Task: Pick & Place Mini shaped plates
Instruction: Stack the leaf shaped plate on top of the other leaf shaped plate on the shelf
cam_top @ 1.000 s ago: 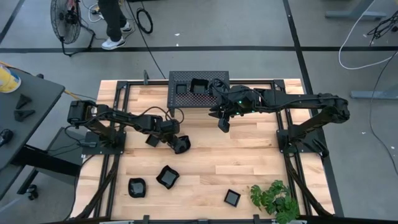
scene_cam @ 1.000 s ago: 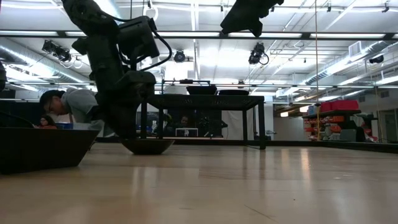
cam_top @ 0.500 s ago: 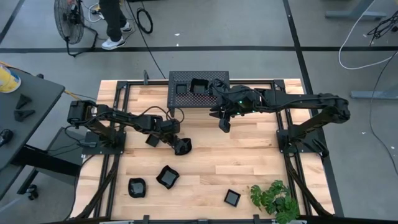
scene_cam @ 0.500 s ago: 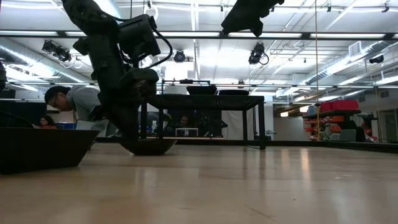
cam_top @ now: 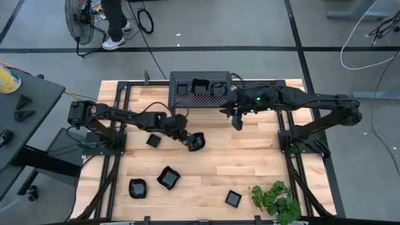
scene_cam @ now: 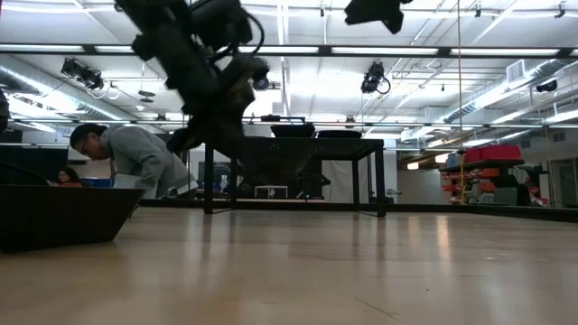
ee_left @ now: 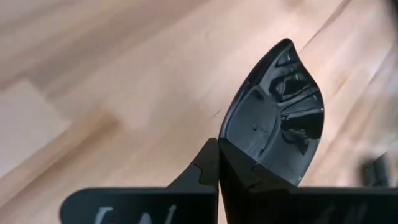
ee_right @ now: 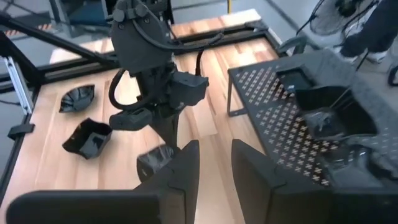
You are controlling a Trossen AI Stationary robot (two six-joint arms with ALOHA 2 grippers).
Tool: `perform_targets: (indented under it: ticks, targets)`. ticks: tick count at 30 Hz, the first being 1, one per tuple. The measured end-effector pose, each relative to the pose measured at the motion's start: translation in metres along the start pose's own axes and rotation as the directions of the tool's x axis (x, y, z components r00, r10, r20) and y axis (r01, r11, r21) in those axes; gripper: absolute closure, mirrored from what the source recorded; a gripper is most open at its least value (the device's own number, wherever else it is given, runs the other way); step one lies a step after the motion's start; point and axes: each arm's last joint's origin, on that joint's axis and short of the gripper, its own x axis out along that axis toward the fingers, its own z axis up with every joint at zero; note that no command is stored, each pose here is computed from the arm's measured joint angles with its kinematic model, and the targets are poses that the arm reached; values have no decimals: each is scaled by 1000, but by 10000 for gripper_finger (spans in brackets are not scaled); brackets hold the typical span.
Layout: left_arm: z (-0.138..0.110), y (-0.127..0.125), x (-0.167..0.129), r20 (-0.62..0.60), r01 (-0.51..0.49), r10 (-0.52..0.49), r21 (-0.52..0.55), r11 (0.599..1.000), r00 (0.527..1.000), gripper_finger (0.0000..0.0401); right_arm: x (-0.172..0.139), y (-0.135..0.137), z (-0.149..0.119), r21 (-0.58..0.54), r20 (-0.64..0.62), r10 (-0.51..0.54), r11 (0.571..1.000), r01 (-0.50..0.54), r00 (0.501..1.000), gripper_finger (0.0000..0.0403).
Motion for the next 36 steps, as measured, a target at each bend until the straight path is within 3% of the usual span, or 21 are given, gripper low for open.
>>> perform_targets:
  ticks: [9, 20, 27, 36]
  targets:
    - [29, -34, -16, 122, 42, -36, -50, 998, 992, 400, -39, -6, 6, -5, 110, -8, 1000, 9, 994, 305]
    - [65, -67, 20, 126, 33, -25, -62, 998, 992, 401, -68, -11, 4, -30, 163, -63, 997, 68, 985, 305]
    - [79, -69, 47, 81, -19, 27, -95, 995, 996, 401, -70, -11, -1, -37, 124, -67, 997, 72, 990, 305]
    - [71, -59, 72, -6, -75, 75, -126, 989, 997, 401, -70, -11, -2, -66, 115, -68, 995, 76, 991, 305]
